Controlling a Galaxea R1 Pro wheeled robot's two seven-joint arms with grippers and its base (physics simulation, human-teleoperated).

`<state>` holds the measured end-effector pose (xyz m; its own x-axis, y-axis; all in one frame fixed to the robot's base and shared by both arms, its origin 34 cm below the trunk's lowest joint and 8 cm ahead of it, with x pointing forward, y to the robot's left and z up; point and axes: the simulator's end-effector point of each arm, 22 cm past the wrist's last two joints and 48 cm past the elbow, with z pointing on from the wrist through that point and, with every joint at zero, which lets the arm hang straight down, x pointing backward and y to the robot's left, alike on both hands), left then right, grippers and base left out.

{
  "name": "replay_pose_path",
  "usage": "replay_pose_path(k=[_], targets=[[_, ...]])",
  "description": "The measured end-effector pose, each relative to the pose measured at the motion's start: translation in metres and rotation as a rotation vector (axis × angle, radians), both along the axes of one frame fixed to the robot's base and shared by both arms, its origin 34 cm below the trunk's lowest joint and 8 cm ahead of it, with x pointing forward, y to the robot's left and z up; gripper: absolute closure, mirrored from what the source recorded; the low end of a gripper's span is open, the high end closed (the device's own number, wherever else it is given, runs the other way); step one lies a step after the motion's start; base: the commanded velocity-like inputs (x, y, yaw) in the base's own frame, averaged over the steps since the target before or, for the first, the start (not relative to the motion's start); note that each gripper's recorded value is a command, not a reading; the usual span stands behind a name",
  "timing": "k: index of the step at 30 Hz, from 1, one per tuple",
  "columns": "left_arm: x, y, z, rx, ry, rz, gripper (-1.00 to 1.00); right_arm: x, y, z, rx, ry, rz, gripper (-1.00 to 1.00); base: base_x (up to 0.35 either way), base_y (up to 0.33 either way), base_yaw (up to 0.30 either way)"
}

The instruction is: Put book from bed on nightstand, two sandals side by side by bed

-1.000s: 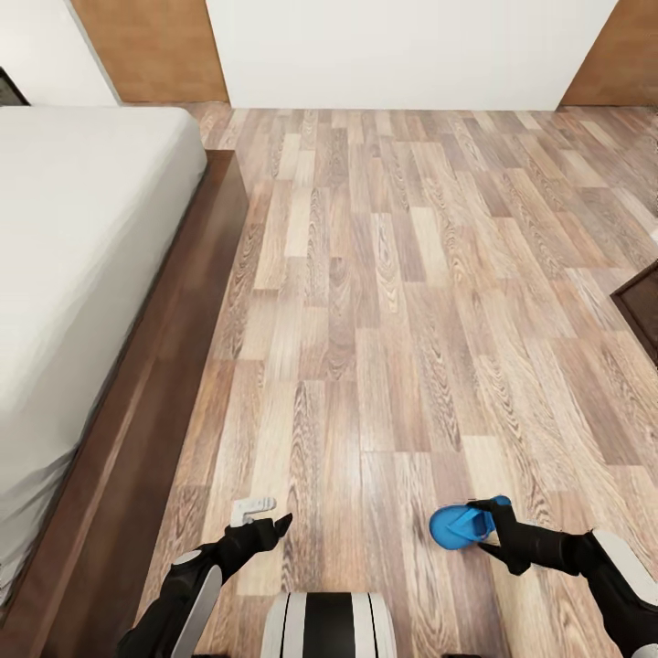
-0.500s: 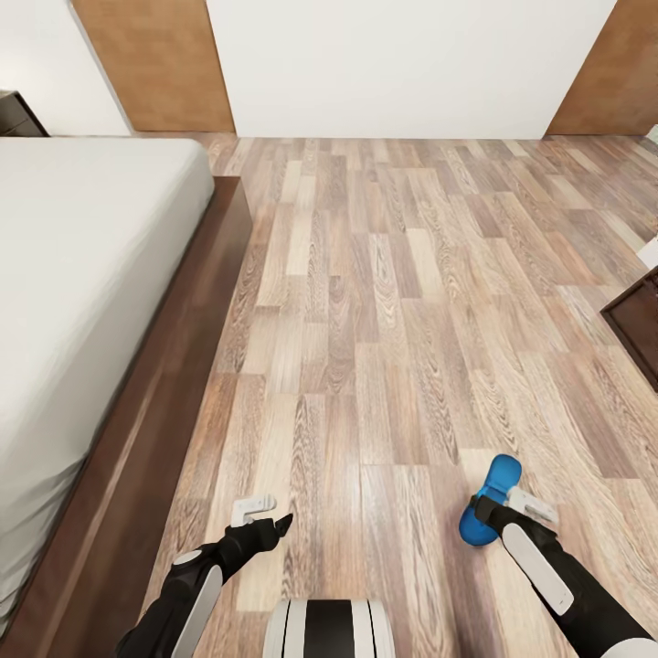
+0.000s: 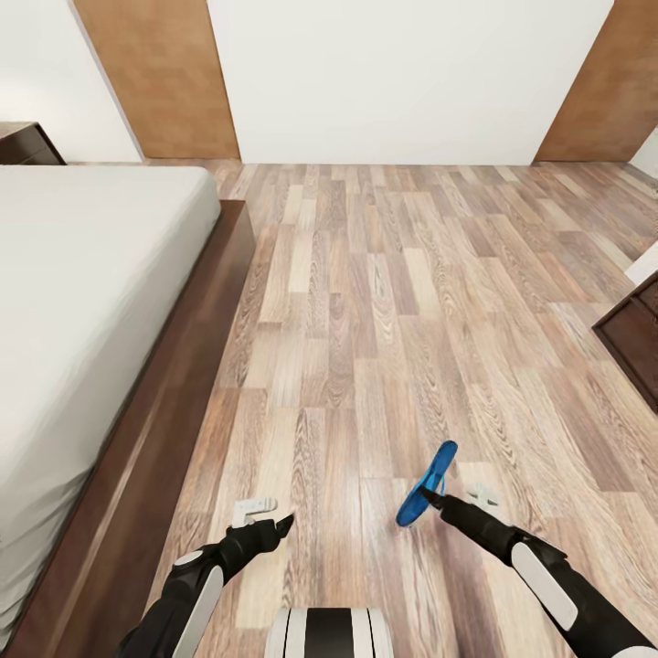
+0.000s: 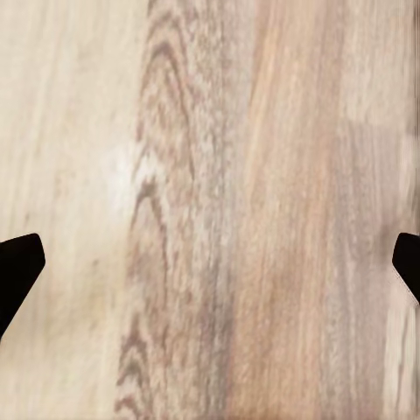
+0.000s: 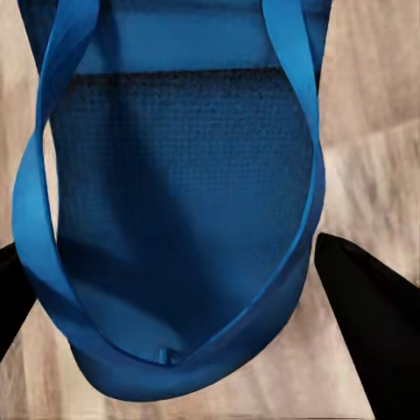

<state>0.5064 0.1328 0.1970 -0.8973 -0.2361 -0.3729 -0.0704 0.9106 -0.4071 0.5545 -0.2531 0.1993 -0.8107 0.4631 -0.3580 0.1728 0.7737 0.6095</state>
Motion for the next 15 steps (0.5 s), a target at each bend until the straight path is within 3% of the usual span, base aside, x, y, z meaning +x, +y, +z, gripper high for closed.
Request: replay_pose_path(k=[4,6,8,12,15], targets=[[0.004,-0.001,0.008,-0.005,-0.017,-0.004,-1.00,-0.029,0.007,-0.003,0.114,0.017,0.026,1.00,0.000,0.000,0.000],[0.007,-0.008,0.015,-0.041,-0.036,-0.022,-1.00,-0.067,0.003,-0.012,0.196,0.069,0.021,1.00,0.000,0.000,0.000],[0.009,-0.013,0.023,-0.078,-0.055,-0.043,-1.00,-0.083,-0.007,-0.013,0.228,0.083,0.010,1.00,0.000,0.000,0.000],[0.010,-0.017,0.036,-0.133,-0.088,-0.085,-1.00,-0.098,-0.055,-0.005,0.205,0.085,0.006,1.00,0.000,0.000,0.000],[0.007,-0.017,0.039,-0.146,-0.093,-0.097,-1.00,-0.107,-0.092,-0.003,0.137,0.074,0.001,1.00,0.000,0.000,0.000]])
